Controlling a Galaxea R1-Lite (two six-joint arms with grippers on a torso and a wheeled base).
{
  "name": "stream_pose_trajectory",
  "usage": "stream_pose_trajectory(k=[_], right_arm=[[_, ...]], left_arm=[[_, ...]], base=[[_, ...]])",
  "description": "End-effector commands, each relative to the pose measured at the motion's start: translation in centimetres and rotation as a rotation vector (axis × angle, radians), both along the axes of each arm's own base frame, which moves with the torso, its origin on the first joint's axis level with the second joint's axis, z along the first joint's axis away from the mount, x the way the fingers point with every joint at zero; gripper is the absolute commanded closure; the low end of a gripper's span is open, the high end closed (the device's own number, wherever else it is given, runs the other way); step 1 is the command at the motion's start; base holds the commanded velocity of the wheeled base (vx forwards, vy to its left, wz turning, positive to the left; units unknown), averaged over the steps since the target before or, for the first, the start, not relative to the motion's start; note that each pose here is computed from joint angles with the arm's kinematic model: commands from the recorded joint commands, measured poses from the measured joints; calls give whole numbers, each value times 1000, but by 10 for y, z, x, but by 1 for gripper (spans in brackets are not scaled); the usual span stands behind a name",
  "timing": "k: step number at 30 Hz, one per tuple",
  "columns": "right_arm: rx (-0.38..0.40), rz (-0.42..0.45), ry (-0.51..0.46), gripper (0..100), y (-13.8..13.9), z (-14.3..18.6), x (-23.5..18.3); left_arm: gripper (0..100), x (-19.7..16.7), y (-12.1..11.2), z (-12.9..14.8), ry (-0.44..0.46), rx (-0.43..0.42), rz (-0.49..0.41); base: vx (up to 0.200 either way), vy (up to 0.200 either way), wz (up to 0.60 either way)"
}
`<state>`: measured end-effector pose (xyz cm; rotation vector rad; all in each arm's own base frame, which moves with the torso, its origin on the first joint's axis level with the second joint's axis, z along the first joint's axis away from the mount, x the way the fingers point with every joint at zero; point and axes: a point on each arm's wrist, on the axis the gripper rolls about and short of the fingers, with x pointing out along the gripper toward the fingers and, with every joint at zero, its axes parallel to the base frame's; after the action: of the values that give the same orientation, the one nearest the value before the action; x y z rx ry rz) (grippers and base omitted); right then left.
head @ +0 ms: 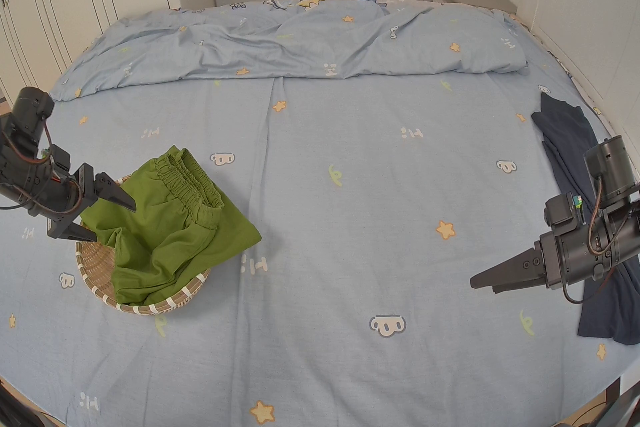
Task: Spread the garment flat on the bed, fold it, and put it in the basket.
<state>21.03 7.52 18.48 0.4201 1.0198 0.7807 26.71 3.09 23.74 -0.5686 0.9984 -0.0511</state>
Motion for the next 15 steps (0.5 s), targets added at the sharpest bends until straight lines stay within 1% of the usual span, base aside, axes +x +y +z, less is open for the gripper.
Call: stream_pose_trajectory(k=[1, 2, 3, 4, 5, 6, 7, 8, 11, 12, 13, 14, 15], right_arm=[[-184, -72, -337, 0, -22, 7, -47], [-192, -85, -365, 0, -24, 7, -53], [-194, -100, -415, 0, -28, 2, -66], [-194, -100, -415, 0, -28, 2, -66], [-193, -108, -447, 0, -34, -12, -88], [-189, -116, -476, 0, -38, -18, -100], [-188, -118, -485, 0, -39, -20, -104], [-175, -135, -531, 0, -44, -28, -125], [-179, -182, -595, 0, -52, -40, -152], [-193, -210, -609, 0, -55, -43, -159], [-193, -210, -609, 0, -55, -43, -159], [-208, -246, -618, 0, -58, -47, -166], [-207, -259, -627, 0, -60, -49, -174]], left_arm=[[0, -106, -30, 33, -214, 88, 0], [0, -115, -31, 30, -229, 100, 10], [0, -138, -34, 26, -288, 125, 34], [0, -138, -34, 26, -288, 125, 34], [0, -171, -37, 19, -371, 144, 55], [0, -188, -39, 15, -419, 143, 54], [0, -193, -39, 13, -431, 142, 55], [0, -218, -38, 5, -476, 127, 59], [0, -249, -34, -16, -527, 115, 96], [0, -256, -33, -23, -536, 118, 110], [0, -256, -33, -23, -536, 118, 110], [0, -266, -31, -34, -553, 117, 142], [0, -275, -30, -43, -571, 111, 179]], base=[[0, 0, 0], [0, 0, 0], [0, 0, 0], [0, 0, 0], [0, 0, 0], [0, 0, 0], [0, 0, 0], [0, 0, 0], [0, 0, 0], [0, 0, 0], [0, 0, 0], [0, 0, 0], [0, 0, 0]])
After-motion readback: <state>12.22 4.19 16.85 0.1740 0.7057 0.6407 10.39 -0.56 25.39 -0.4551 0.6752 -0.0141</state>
